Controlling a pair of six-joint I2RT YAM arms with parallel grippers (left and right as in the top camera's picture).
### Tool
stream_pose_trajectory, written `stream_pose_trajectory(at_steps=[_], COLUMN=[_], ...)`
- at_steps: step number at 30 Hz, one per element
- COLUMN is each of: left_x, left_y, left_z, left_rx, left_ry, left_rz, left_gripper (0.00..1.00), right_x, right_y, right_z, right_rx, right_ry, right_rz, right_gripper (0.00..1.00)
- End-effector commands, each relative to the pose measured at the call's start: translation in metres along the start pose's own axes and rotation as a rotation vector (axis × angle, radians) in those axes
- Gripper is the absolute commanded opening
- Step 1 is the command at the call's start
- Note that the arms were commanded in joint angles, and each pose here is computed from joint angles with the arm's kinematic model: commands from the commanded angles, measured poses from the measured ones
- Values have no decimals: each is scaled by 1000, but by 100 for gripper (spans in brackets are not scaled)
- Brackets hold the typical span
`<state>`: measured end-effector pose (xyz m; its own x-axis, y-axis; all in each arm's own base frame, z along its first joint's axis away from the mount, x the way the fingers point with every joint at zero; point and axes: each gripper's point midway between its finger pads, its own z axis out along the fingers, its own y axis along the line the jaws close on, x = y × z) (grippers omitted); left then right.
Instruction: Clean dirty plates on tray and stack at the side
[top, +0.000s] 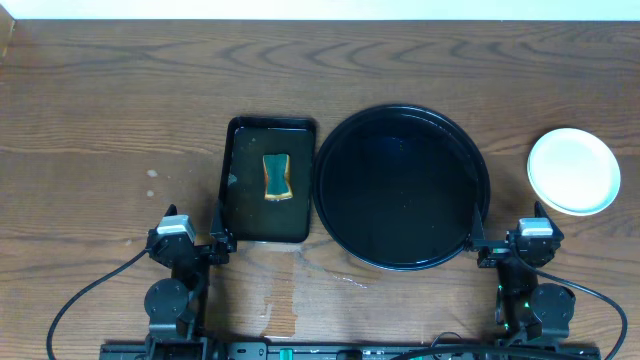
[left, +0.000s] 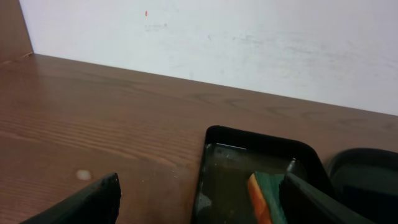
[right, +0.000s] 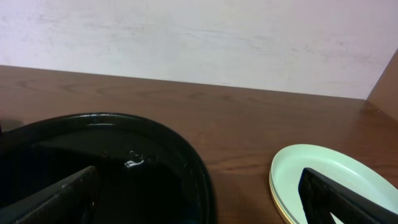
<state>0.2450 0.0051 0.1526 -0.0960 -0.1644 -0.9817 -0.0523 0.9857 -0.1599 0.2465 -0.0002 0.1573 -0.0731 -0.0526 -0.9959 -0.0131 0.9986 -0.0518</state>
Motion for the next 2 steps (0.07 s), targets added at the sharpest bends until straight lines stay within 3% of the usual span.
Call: stream_pose_trajectory(at_steps=[1, 2], left_x=[16, 16], left_y=[6, 6], left_z=[0, 0], left_rx=[-26, -26], left_ry=[52, 52], left_rz=[16, 16], left_gripper=[82, 82], right_x=[0, 0], right_y=[1, 1], right_z=[0, 0], right_rx=[-5, -5], right_ry=[-3, -3], right_rz=[16, 15], right_gripper=[99, 99])
